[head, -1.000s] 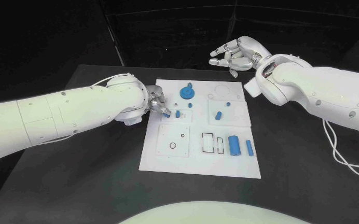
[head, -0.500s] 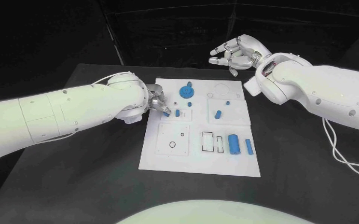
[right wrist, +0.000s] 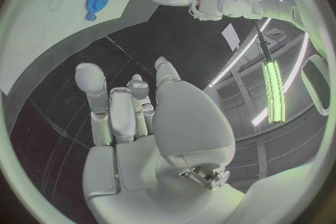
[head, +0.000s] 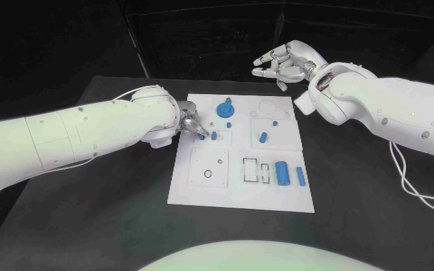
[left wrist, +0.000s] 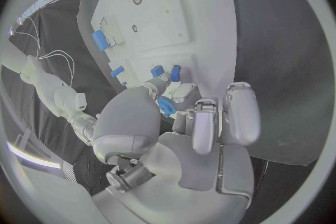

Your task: Assemble the parts on the task board

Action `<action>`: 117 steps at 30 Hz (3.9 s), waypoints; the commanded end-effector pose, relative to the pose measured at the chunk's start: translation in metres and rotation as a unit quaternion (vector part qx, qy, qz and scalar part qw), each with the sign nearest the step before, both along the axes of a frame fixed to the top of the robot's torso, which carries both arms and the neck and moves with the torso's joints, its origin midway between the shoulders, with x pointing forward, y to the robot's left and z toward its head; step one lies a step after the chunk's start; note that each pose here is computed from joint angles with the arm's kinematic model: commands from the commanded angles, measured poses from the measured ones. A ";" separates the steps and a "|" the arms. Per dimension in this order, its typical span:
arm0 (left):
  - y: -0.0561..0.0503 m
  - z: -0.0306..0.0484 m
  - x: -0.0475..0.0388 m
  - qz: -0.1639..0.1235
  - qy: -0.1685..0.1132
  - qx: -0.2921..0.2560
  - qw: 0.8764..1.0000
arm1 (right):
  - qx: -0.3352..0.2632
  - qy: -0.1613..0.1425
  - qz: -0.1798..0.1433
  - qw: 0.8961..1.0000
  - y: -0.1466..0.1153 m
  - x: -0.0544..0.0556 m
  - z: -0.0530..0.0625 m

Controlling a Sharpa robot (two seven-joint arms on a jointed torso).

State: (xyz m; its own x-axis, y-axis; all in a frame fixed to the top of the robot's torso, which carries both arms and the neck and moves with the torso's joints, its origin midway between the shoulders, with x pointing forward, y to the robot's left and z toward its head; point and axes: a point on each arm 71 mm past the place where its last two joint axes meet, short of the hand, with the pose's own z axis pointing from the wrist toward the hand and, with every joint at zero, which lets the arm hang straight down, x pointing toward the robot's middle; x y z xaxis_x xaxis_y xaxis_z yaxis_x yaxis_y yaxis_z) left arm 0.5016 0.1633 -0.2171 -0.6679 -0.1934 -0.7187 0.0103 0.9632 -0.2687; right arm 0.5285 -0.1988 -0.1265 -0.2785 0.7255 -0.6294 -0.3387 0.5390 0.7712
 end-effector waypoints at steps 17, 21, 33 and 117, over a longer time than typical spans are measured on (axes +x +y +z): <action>0.003 -0.0020 0.0030 0.013 0.014 0.004 1.000 | 0.001 -0.005 0.001 1.000 0.001 0.000 0.002; 0.003 -0.0012 0.0030 0.015 0.008 -0.002 1.000 | 0.001 -0.005 0.002 1.000 0.001 0.000 0.002; 0.004 0.0030 0.0002 0.023 -0.012 -0.034 0.999 | 0.001 -0.006 0.002 1.000 0.001 0.000 0.002; -0.077 0.0033 0.0310 -0.272 -0.219 -0.047 0.936 | 0.001 -0.005 0.004 1.000 0.006 0.004 0.000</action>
